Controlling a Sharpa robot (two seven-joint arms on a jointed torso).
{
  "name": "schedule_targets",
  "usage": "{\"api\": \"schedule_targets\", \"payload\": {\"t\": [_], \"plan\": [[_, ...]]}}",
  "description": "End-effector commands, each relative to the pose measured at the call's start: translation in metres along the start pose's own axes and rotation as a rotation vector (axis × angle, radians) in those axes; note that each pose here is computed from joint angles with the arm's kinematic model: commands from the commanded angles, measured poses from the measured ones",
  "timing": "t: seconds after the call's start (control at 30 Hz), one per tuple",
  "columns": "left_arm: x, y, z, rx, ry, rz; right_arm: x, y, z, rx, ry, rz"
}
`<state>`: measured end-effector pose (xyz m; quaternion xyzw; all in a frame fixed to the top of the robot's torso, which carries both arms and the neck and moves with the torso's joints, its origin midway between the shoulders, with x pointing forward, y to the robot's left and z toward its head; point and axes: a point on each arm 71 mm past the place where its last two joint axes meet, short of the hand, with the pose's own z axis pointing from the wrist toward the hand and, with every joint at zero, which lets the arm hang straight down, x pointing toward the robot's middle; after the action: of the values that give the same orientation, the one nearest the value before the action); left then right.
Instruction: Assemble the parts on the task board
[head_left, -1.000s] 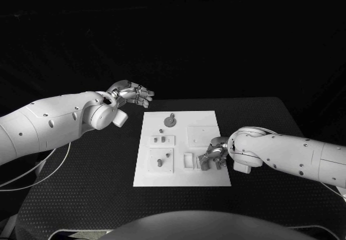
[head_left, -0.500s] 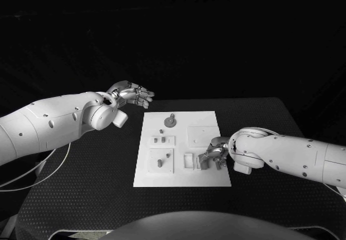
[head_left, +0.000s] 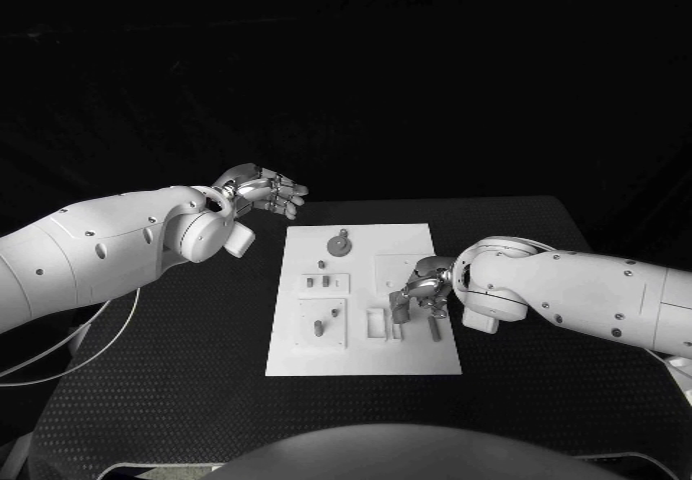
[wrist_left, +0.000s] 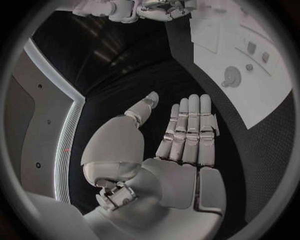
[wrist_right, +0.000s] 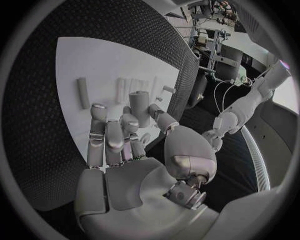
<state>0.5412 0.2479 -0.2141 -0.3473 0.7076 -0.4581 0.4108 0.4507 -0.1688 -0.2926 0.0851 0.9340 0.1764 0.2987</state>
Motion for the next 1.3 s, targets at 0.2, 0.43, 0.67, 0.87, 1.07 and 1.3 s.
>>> {"api": "schedule_targets", "payload": {"t": [0.2, 0.43, 0.67, 0.87, 1.07, 1.3], "plan": [[0.0029, -0.0019, 0.0007, 0.004, 0.017, -0.008, 0.006, 0.012, 0.010, 0.021, 0.113, 0.083], [0.0043, -0.0024, 0.0013, 0.005, 0.021, -0.008, 0.010, 0.020, 0.015, 0.017, 0.142, 0.093], [0.0048, -0.0025, 0.0015, 0.004, 0.023, -0.008, 0.017, 0.021, 0.019, 0.025, 0.165, 0.087], [0.0046, -0.0024, 0.0015, 0.004, 0.023, -0.008, 0.019, 0.018, 0.022, 0.033, 0.155, 0.074], [0.0047, -0.0024, 0.0016, 0.004, 0.024, -0.008, 0.015, 0.013, 0.024, 0.044, 0.127, 0.059], [0.0047, -0.0024, 0.0016, 0.003, 0.024, -0.008, 0.019, 0.010, 0.028, 0.054, 0.136, 0.059]]}}
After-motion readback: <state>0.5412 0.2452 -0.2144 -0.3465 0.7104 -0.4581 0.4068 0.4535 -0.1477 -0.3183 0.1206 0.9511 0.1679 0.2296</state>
